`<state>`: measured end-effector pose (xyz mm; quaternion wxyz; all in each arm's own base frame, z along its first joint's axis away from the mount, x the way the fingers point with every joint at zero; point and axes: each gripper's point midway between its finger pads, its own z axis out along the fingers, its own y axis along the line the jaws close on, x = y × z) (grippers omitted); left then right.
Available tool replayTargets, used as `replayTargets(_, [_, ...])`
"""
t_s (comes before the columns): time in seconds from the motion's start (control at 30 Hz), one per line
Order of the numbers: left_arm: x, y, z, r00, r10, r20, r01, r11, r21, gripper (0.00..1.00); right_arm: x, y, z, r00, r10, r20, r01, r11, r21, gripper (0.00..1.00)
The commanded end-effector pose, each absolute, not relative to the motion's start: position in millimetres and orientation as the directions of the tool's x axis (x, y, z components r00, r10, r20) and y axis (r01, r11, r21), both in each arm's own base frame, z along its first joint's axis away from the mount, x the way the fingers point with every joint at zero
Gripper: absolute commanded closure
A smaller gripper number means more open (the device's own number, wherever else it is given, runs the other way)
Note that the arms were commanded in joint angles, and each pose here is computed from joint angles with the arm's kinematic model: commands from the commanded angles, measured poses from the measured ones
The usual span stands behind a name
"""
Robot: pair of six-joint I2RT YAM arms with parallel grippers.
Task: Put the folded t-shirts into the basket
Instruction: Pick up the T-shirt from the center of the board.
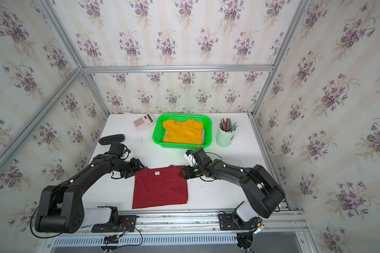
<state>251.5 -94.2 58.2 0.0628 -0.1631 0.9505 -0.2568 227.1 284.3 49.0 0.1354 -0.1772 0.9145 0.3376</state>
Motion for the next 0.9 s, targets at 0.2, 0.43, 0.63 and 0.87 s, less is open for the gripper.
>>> replayTargets(0.2, [254.2, -89.6, 40.2, -0.942, -0.334, -0.040, -0.276, 0.835, -0.477, 0.39, 248.4, 290.5, 24.4, -0.872, -0.262, -0.414, -0.465, 0.708, 0.532, 0.44])
replayTargets(0.43, [264.1, -89.6, 23.5, -0.941, -0.336, -0.038, -0.279, 0.835, -0.475, 0.69, 261.1, 309.3, 30.3, -0.841, -0.256, -0.477, -0.517, 0.640, 0.568, 0.70])
replayTargets(0.63, [274.8, -103.9, 28.0, -0.957, -0.276, -0.093, -0.181, 0.813, -0.553, 1.00, 260.3, 319.9, 51.8, -0.785, -0.266, -0.559, -0.603, 0.537, 0.591, 1.00])
replayTargets(0.87, [290.2, -117.7, 108.0, -0.891, -0.232, -0.390, 0.069, 0.780, -0.623, 1.00, 258.6, 314.8, 114.7, -0.696, -0.184, -0.694, -0.679, 0.482, 0.553, 1.00])
